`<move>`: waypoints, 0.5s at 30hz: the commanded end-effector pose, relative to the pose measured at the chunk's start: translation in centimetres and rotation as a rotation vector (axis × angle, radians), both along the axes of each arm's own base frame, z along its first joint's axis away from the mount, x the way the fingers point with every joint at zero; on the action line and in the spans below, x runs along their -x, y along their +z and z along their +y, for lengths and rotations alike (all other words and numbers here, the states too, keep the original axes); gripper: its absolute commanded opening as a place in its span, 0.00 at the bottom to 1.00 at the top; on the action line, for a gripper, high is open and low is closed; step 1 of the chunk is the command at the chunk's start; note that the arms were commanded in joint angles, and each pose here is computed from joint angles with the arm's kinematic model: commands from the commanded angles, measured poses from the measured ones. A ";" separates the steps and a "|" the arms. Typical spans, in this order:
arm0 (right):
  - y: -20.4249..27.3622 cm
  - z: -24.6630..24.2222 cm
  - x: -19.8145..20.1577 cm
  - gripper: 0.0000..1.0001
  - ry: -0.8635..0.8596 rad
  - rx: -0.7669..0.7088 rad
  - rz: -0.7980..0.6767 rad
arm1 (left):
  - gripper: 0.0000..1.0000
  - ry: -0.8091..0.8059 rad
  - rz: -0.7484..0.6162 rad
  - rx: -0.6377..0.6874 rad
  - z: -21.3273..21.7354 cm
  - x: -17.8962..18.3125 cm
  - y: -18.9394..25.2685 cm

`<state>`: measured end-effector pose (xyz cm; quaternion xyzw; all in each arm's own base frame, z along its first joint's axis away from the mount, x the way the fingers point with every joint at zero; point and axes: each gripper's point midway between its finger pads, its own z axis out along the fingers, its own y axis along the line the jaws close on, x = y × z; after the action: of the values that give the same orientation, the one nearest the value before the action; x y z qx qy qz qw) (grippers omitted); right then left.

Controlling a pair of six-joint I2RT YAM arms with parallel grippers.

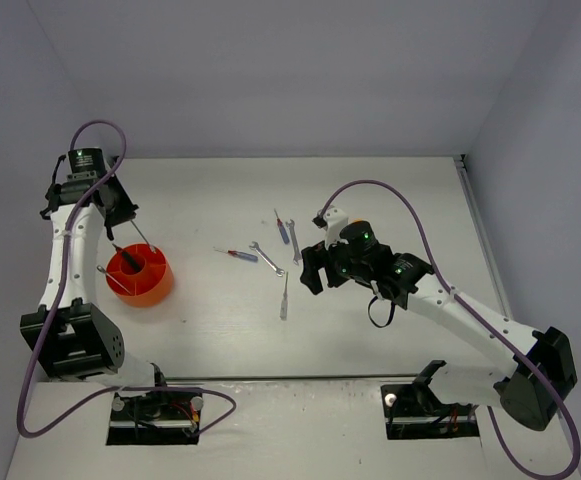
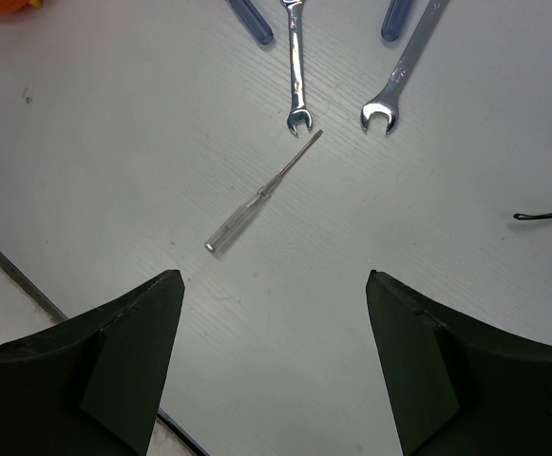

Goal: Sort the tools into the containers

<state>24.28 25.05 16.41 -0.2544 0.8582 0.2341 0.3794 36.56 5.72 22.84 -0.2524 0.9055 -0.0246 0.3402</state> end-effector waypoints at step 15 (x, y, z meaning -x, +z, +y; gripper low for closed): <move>0.0 0.0 -1.1 0.75 -0.047 -0.006 -0.032 | 0.13 0.074 0.036 0.003 1.2 -1.5 -5.1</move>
<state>24.22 24.77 15.73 -0.2511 0.8624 0.2282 0.3758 36.98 6.18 15.70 -0.2802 0.9185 -0.0114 0.2788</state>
